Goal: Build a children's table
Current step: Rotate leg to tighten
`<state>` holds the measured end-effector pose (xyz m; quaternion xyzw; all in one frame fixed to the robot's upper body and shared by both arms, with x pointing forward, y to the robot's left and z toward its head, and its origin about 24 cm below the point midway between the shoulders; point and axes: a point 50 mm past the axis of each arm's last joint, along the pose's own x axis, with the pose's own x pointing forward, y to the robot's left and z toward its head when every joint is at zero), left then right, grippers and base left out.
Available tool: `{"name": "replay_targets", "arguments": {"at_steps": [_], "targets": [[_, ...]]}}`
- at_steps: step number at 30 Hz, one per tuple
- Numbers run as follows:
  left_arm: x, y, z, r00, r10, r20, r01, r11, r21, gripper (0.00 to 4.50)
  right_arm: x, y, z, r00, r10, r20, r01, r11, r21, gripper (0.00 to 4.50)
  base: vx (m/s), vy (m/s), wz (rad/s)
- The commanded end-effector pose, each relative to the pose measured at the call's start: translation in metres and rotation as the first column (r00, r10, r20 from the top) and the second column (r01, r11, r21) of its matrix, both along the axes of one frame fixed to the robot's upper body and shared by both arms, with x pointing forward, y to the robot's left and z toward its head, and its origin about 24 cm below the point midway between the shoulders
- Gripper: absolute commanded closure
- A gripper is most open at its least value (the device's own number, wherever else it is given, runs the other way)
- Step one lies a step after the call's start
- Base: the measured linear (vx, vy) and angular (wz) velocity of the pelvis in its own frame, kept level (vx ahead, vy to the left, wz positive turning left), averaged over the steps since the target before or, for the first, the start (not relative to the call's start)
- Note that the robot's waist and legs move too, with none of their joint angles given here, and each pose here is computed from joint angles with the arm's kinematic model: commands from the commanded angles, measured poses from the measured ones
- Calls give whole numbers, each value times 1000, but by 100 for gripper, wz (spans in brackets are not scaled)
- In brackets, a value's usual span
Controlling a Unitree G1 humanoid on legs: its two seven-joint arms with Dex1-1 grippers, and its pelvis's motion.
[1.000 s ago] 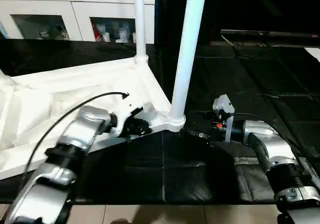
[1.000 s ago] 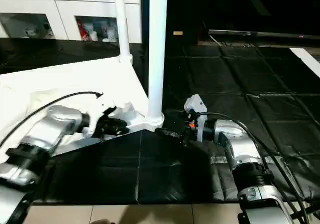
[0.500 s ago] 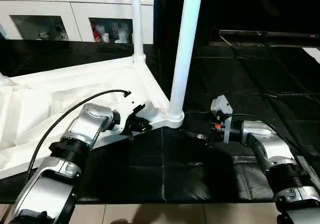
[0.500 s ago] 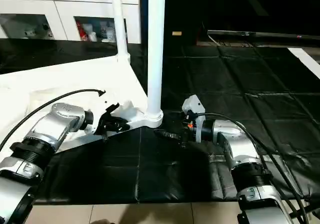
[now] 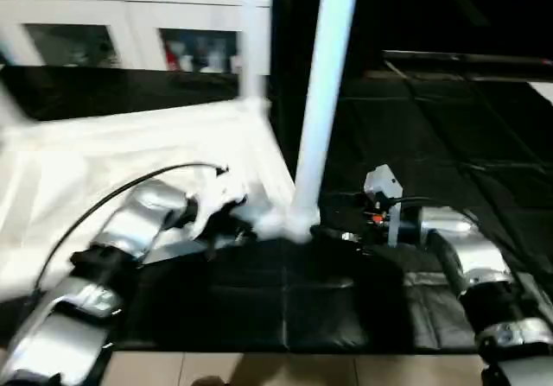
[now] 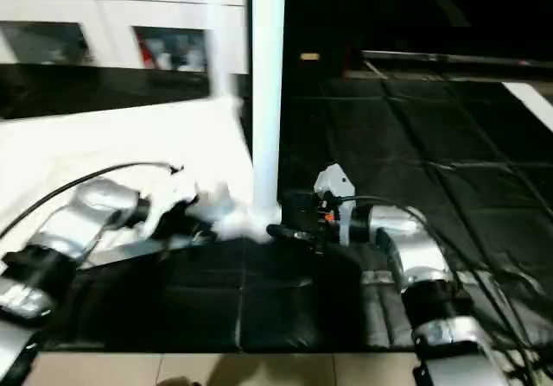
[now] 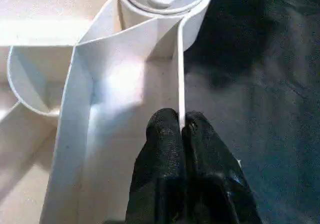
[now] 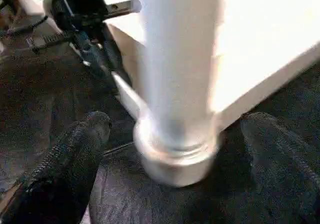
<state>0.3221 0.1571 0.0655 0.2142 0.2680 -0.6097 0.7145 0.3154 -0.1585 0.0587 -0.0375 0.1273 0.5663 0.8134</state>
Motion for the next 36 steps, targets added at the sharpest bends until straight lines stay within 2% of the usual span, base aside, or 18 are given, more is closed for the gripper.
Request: {"name": "replay_targets", "arguments": {"at_steps": [1,4,5,8,10,11,12,14,15,18,21,25,26,29,31,34,36], "targets": [[-11,-11,-3,988,-153,-31,153,988,-4,446,2,6,6,996,82,14,-83,997,1,0,0,0,0],[-13,-9,-4,982,-183,-42,183,983,4,446,0,9,7,991,131,4,-131,991,12,0,0,0,0],[-14,-8,-4,979,-198,-46,198,980,7,450,-1,10,7,986,165,-5,-165,986,19,29,0,0,0],[-15,-6,-4,972,-227,-54,228,974,10,450,-2,15,7,971,237,-45,-235,971,44,36,0,0,0],[-17,-5,-2,966,-252,-62,253,967,9,450,-2,18,7,957,282,-71,-278,959,63,54,0,0,0],[-18,-5,-1,962,-265,-66,266,964,9,450,-2,20,8,946,312,-85,-306,949,69,79,0,0,0],[-18,-5,-1,961,-270,-67,271,963,11,450,-1,21,7,941,325,-92,-319,945,70,79,0,0,0],[-18,-5,-1,959,-274,-66,275,961,12,450,-1,23,7,939,332,-95,-326,943,70,79,0,0,0],[-18,-5,-1,959,-276,-65,277,961,13,450,0,23,7,938,333,-95,-328,942,70,119,0,0,0],[-17,-6,0,958,-280,-65,281,960,8,450,1,25,7,935,341,-97,-335,940,70,122,0,0,0],[-18,-6,0,956,-283,-70,284,959,2,450,2,26,6,932,348,-106,-341,937,74,160,0,0,0],[-19,-6,-1,956,-284,-78,285,959,-5,450,1,26,3,926,358,-121,-351,933,80,171,0,0,0],[-20,-5,-2,956,-282,-81,283,959,-6,450,1,27,2,924,362,-124,-354,932,81,200,0,0,0],[-21,-5,-3,957,-276,-91,276,961,-12,450,-2,27,-1,920,369,-135,-360,929,88,211,0,0,0],[-21,-6,-4,959,-265,-97,264,964,-23,450,-3,27,-2,918,371,-139,-361,928,94,236,0,0,0],[-18,-8,-4,970,-221,-98,217,975,-47,450,-5,27,-4,919,365,-146,-351,929,116,241,0,0,0],[-11,-14,-4,986,-140,-86,133,988,-81,450,-8,27,-7,927,346,-145,-325,934,147,245,0,0,0]]}}
